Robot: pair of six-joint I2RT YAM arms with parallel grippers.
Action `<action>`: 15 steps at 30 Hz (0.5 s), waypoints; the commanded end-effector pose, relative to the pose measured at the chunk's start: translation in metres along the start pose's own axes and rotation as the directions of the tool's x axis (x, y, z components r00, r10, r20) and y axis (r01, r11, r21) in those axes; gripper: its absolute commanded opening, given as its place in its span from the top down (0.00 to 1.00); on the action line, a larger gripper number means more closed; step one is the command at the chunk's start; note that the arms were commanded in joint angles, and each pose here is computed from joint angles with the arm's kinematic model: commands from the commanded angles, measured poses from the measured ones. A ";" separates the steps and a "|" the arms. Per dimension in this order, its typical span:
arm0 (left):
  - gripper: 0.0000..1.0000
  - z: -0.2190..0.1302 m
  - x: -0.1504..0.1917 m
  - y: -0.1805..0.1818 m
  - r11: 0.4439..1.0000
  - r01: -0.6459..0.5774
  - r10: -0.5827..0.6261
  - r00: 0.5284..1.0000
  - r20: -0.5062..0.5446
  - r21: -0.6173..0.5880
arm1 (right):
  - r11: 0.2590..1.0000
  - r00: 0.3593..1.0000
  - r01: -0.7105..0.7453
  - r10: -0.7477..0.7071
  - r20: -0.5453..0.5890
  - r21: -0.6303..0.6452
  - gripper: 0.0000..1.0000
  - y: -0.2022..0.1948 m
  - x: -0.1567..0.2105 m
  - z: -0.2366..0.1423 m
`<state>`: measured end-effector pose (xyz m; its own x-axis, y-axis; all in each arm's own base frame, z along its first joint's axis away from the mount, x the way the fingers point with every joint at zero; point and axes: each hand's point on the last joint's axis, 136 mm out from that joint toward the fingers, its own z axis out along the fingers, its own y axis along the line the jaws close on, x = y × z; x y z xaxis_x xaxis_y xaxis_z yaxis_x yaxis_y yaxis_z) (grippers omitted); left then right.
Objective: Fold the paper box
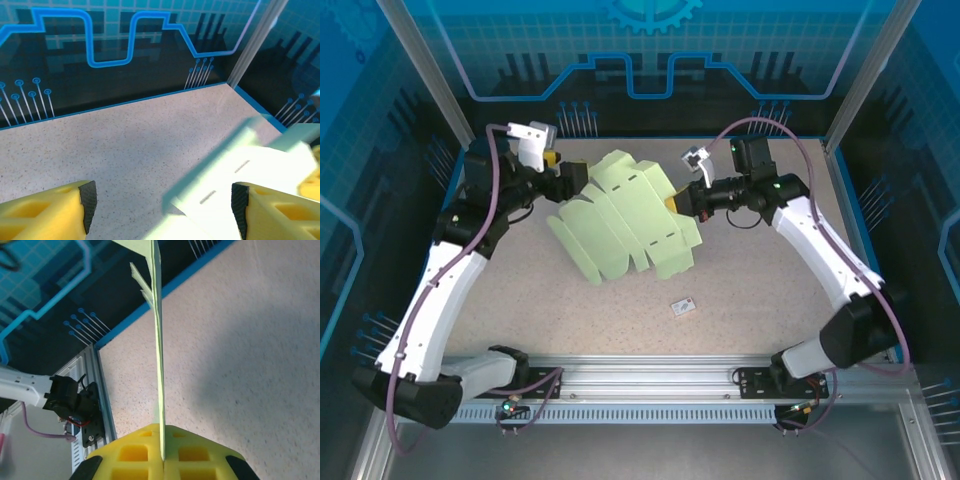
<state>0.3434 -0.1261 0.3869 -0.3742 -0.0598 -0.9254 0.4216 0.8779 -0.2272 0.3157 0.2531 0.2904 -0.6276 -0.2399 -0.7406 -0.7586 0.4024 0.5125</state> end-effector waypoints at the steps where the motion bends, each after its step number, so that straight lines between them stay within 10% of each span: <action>1: 0.27 -0.003 0.019 0.010 0.994 0.091 -0.092 0.996 -0.015 -0.055 | 0.981 0.976 -0.189 0.194 -0.103 0.049 0.99 -0.040 0.028 0.015; 15: 0.43 0.097 0.187 -0.061 0.963 0.233 -0.177 0.924 -0.339 0.134 | 0.877 0.885 -0.165 0.334 -0.325 0.451 0.99 -0.164 0.085 0.042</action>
<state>0.3168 -0.2163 0.2080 -0.7049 -0.0111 -0.7092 0.4151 0.8044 -0.4251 0.3858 0.2228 0.1307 -0.8687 -0.3312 -0.3684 -0.4842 0.7249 0.4899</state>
